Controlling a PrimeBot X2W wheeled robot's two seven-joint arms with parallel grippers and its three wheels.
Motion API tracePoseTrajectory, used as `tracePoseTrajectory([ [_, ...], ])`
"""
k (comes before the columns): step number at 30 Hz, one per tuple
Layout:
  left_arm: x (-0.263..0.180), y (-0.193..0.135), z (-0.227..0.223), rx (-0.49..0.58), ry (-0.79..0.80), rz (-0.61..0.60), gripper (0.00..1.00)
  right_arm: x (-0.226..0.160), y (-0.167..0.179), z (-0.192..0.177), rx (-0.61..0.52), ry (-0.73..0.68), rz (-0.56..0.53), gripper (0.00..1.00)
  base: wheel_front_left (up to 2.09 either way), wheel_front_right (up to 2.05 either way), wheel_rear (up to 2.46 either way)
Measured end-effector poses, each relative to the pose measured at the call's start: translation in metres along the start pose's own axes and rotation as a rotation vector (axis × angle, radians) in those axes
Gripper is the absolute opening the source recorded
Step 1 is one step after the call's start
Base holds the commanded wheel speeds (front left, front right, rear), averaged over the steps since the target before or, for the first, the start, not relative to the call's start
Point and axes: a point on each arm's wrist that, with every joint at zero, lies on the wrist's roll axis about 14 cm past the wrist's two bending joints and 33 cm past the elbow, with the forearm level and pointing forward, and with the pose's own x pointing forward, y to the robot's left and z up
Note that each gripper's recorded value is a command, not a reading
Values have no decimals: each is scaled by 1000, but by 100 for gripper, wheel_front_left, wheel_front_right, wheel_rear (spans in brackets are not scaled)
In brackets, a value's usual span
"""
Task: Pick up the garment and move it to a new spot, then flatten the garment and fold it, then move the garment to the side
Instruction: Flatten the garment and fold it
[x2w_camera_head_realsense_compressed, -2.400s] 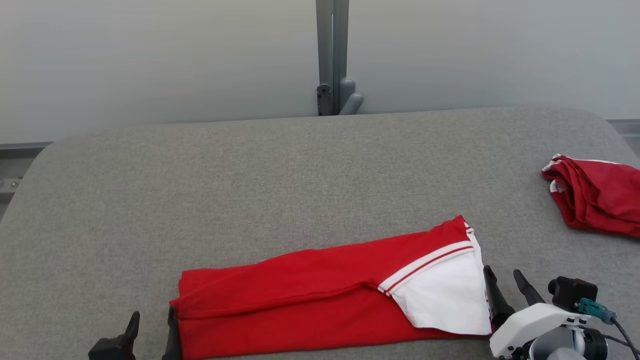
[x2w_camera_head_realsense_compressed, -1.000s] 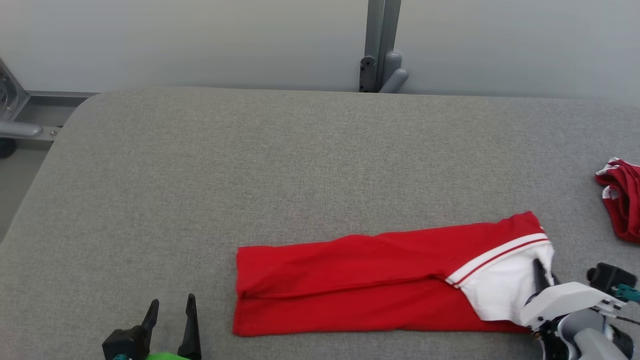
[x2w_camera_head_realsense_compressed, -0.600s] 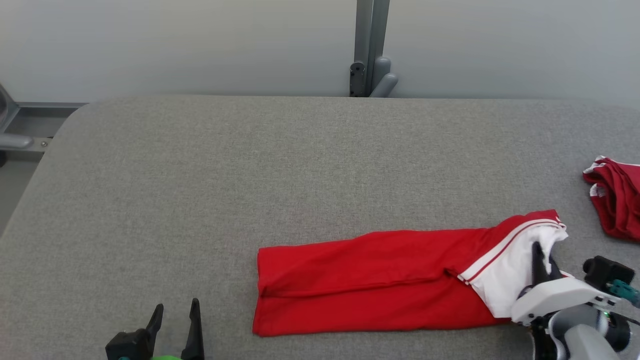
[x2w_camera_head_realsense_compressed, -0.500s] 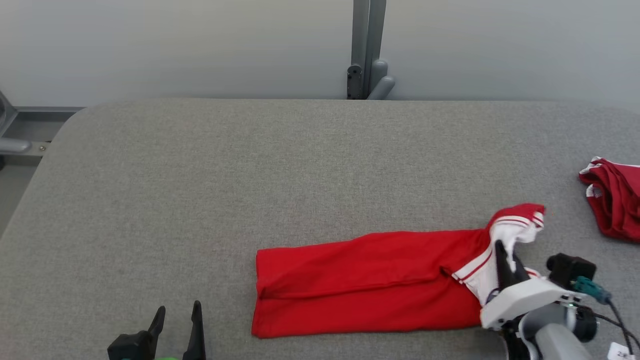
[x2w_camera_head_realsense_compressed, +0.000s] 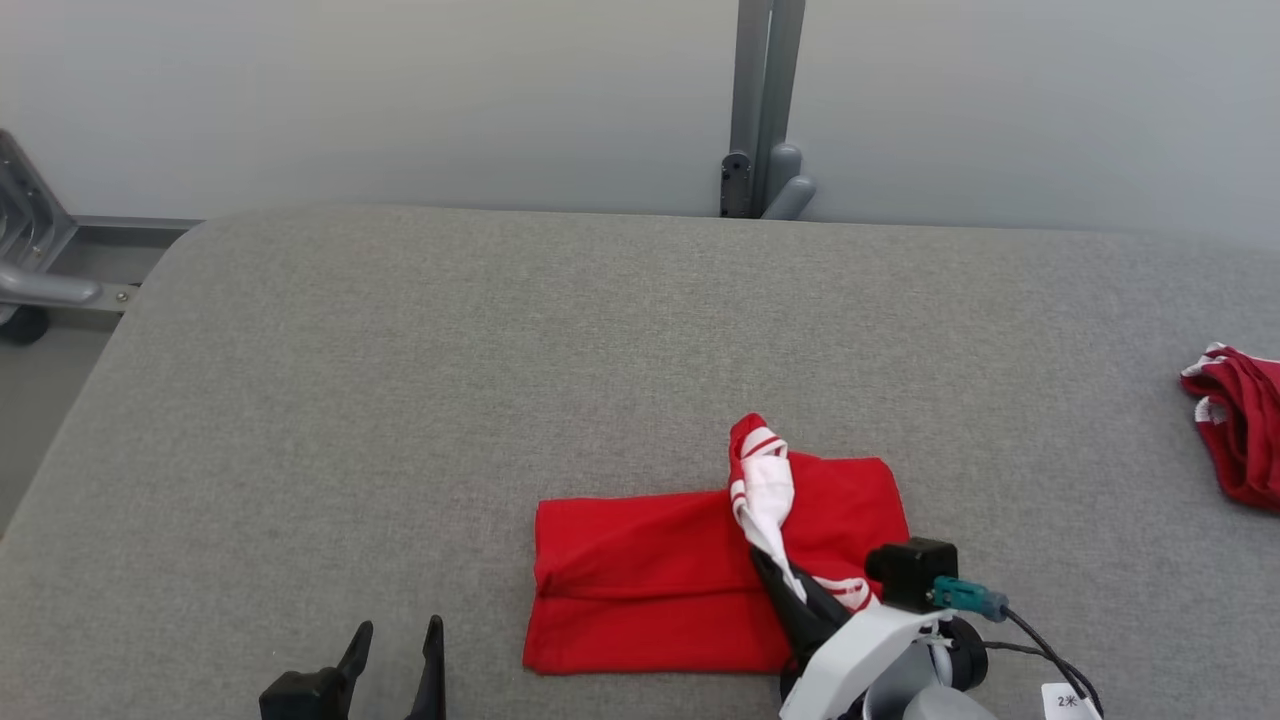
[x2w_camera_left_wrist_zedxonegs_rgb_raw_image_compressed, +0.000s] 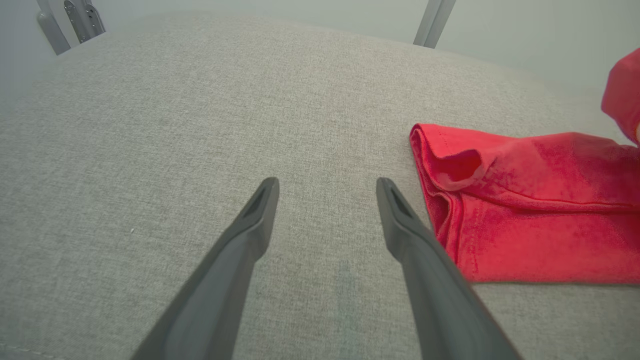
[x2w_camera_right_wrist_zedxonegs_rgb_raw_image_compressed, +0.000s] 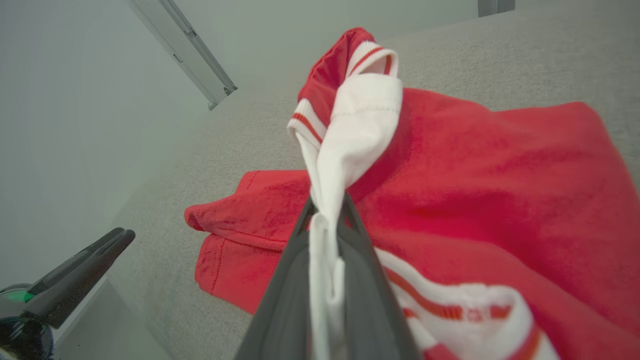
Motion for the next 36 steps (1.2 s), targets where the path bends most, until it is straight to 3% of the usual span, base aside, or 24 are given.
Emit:
tracePoseTrajectory([
  [14,-28,36,-3,-9,-12,122,100,42,69,-24,-12,109,226,0,0,0,0],
  [15,-30,39,-3,-12,-13,132,100,45,72,-24,-16,116,238,11,0,0,0],
  [18,-36,46,-4,-19,-14,161,100,53,86,-24,-16,124,281,100,0,0,0],
  [25,-38,54,-4,-34,-18,190,100,68,82,23,47,-19,257,100,0,0,0],
  [36,-18,41,12,-20,-56,143,100,23,-35,52,-20,-171,-97,100,0,0,0],
])
